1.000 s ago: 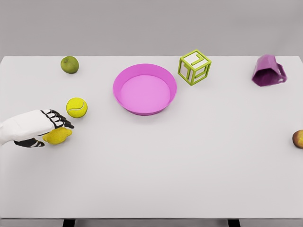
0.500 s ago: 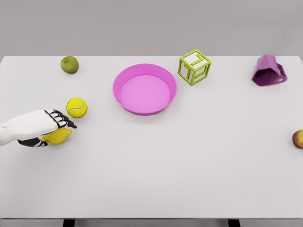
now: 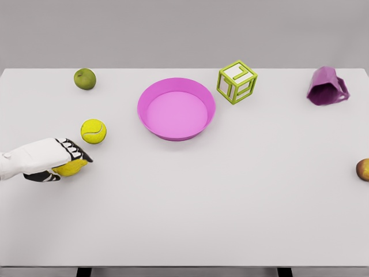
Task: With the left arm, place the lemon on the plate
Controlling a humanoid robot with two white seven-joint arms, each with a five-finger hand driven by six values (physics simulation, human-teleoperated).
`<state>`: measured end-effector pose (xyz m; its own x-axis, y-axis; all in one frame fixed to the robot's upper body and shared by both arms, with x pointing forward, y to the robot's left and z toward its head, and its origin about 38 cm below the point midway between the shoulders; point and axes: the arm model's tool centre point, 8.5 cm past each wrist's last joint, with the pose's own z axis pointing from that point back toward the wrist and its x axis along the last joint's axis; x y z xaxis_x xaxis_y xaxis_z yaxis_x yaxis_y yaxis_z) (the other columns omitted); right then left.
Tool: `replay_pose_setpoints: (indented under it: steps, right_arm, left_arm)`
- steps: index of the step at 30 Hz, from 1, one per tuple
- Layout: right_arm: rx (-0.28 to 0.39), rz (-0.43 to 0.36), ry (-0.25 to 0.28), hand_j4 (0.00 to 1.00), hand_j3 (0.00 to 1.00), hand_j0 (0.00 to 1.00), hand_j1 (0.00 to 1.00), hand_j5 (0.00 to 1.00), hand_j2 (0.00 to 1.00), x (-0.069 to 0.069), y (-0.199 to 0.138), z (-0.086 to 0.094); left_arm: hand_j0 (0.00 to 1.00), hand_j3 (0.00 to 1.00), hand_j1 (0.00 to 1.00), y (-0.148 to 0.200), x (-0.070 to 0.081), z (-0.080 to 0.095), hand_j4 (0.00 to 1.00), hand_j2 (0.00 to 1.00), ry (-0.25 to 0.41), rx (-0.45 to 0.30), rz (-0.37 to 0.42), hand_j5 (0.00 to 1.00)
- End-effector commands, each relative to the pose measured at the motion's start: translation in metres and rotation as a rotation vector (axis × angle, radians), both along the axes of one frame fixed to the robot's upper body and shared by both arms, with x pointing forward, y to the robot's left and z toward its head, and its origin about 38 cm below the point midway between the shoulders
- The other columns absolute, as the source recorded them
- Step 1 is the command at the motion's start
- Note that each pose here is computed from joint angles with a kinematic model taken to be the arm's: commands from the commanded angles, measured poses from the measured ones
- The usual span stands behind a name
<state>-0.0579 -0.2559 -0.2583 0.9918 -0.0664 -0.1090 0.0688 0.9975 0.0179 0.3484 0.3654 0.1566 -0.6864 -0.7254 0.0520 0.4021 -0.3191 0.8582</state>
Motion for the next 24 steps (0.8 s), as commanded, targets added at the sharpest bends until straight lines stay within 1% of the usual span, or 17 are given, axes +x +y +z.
replay_pose_setpoints:
  steps: [1, 4, 6, 10, 13, 24]
  right_arm:
    - [0.000, -0.001, 0.001, 1.00, 1.00, 1.00, 1.00, 1.00, 1.00, -0.0003, 0.0002, 0.0001]
    - [0.001, 0.000, 0.001, 1.00, 1.00, 1.00, 1.00, 1.00, 1.00, -0.0004, 0.0002, 0.0001]
    - [0.001, 0.000, 0.001, 1.00, 1.00, 1.00, 1.00, 1.00, 1.00, -0.0004, 0.0002, 0.0001]
    - [0.001, 0.000, 0.001, 1.00, 1.00, 1.00, 1.00, 1.00, 1.00, -0.0004, 0.0002, 0.0001]
    - [0.001, 0.000, 0.001, 1.00, 1.00, 1.00, 1.00, 1.00, 1.00, -0.0004, 0.0002, 0.0001]
    - [0.000, 0.001, 0.000, 1.00, 1.00, 1.00, 1.00, 1.00, 1.00, 0.0001, 0.0000, 0.0000]
  left_arm:
    - [0.78, 0.78, 0.78, 0.0009, 0.0002, -0.0008, 0.78, 0.78, 0.004, -0.004, 0.005, 0.78]
    - [0.69, 0.69, 0.69, 0.0010, 0.0002, -0.0009, 0.69, 0.69, 0.004, -0.002, 0.005, 0.69]
    - [0.65, 0.65, 0.65, 0.0009, 0.0001, -0.0003, 0.65, 0.65, 0.003, -0.002, 0.004, 0.65]
    - [0.61, 0.61, 0.61, 0.0005, 0.0002, -0.0005, 0.61, 0.61, 0.003, -0.004, 0.004, 0.61]
    - [0.55, 0.55, 0.55, 0.0006, -0.0002, -0.0010, 0.55, 0.55, 0.004, -0.004, 0.004, 0.55]
    - [0.49, 0.49, 0.49, -0.0016, -0.0003, 0.0048, 0.49, 0.49, -0.007, -0.020, -0.003, 0.49]
